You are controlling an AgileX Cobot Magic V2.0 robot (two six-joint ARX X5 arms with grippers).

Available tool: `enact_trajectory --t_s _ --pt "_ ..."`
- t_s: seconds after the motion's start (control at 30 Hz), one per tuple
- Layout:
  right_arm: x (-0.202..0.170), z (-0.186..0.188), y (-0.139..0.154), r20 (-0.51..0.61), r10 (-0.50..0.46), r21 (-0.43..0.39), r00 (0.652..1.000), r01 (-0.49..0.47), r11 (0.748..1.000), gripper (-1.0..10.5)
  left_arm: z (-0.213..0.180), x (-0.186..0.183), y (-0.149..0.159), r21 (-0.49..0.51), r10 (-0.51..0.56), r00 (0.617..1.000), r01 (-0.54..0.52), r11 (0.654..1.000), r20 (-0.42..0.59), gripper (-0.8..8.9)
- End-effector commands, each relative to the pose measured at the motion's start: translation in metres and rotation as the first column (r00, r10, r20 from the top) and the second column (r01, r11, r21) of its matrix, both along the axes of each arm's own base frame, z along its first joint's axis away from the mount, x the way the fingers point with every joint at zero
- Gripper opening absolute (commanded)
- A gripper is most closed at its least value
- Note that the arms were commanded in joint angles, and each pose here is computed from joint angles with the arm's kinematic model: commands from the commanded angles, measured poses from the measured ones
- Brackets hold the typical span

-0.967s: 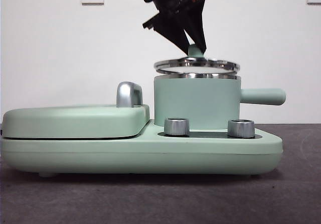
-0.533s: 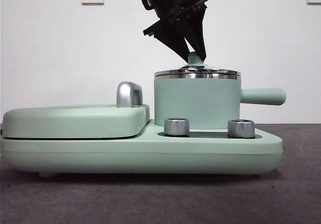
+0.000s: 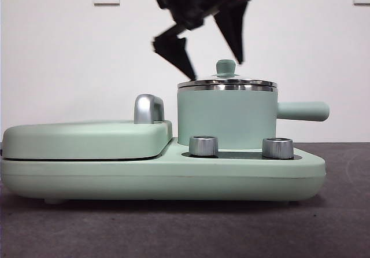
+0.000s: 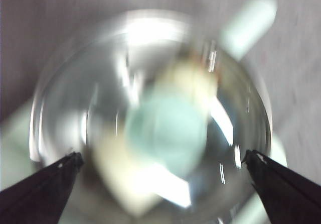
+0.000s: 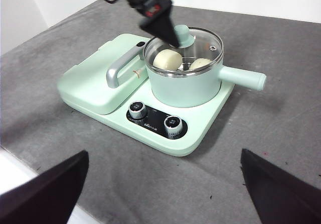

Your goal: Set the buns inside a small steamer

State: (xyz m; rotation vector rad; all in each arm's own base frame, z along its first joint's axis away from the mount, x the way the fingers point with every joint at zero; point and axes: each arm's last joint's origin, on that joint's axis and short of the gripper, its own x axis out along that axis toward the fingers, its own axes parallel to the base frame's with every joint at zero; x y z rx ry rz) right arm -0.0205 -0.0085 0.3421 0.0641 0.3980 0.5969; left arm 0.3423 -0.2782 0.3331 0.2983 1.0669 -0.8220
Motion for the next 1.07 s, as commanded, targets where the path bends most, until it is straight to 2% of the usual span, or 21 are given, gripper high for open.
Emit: enact_trajectory --t_s 0.03,0.17,0.27,0.43,0.6,0.73,0.83,0.87,0.9,0.93,0.97,1.0,1.03,1.07 --pt "-0.001 0.002 0.000 0.008 0.004 0.017 1.000 -0.004 1.000 4.8 0.036 -0.024 0.021 0.001 0.023 0.999 -0.023 1.000 -0.025 6.25" --pt "-0.001 0.003 0.000 0.003 0.026 0.023 1.000 -0.026 0.999 4.8 0.081 -0.070 0.061 -0.040 0.051 0.999 -0.051 0.998 0.006 6.25" --pt "-0.001 0.002 0.001 -0.003 0.057 0.032 0.998 -0.057 0.998 4.8 0.089 -0.111 0.092 -0.046 0.042 0.999 -0.041 0.998 0.022 6.25" --pt "0.003 -0.004 0.006 -0.040 0.123 0.043 0.992 -0.121 0.992 4.8 0.075 -0.163 0.132 -0.065 0.037 0.998 -0.034 0.997 0.048 6.25" --pt "0.006 -0.007 0.008 -0.049 0.137 0.045 0.989 -0.135 0.990 4.8 0.053 -0.209 0.168 -0.157 0.095 0.991 -0.079 0.984 0.098 6.25" --pt "0.006 -0.005 0.008 -0.027 0.137 0.053 0.990 -0.135 0.989 4.8 0.036 -0.238 0.190 -0.283 0.146 0.972 -0.089 0.955 0.187 6.23" --pt "0.007 -0.002 0.009 0.004 0.137 0.066 0.991 -0.137 0.988 4.8 0.022 -0.254 0.203 -0.393 0.206 0.952 -0.104 0.914 0.228 6.02" --pt "0.007 -0.001 0.009 0.010 0.137 0.068 0.991 -0.137 0.988 4.8 0.018 -0.259 0.206 -0.420 0.224 0.947 -0.111 0.901 0.229 5.75" --pt "0.008 -0.001 0.009 0.015 0.137 0.070 0.990 -0.138 0.988 4.8 0.014 -0.263 0.210 -0.446 0.241 0.942 -0.117 0.888 0.232 4.97" --pt "0.008 -0.001 0.009 0.015 0.137 0.070 0.990 -0.138 0.988 4.2 0.011 -0.267 0.212 -0.457 0.259 0.937 -0.128 0.880 0.235 3.83" --pt "0.007 -0.001 0.009 0.014 0.137 0.069 0.990 -0.138 0.988 2.6 0.009 -0.270 0.215 -0.463 0.268 0.934 -0.135 0.876 0.236 1.94" --pt "0.007 -0.001 0.009 0.020 0.141 0.061 0.990 -0.142 0.988 0.3 0.007 -0.273 0.218 -0.465 0.270 0.933 -0.134 0.875 0.239 -0.33" --pt "0.008 -0.001 0.009 0.026 0.142 0.056 0.989 -0.143 0.988 0.4 0.006 -0.275 0.219 -0.469 0.273 0.930 -0.133 0.873 0.245 0.37" --pt "0.008 -0.001 0.009 0.026 0.140 0.055 0.990 -0.141 0.988 0.1 0.007 -0.277 0.221 -0.474 0.277 0.928 -0.132 0.870 0.250 0.03"
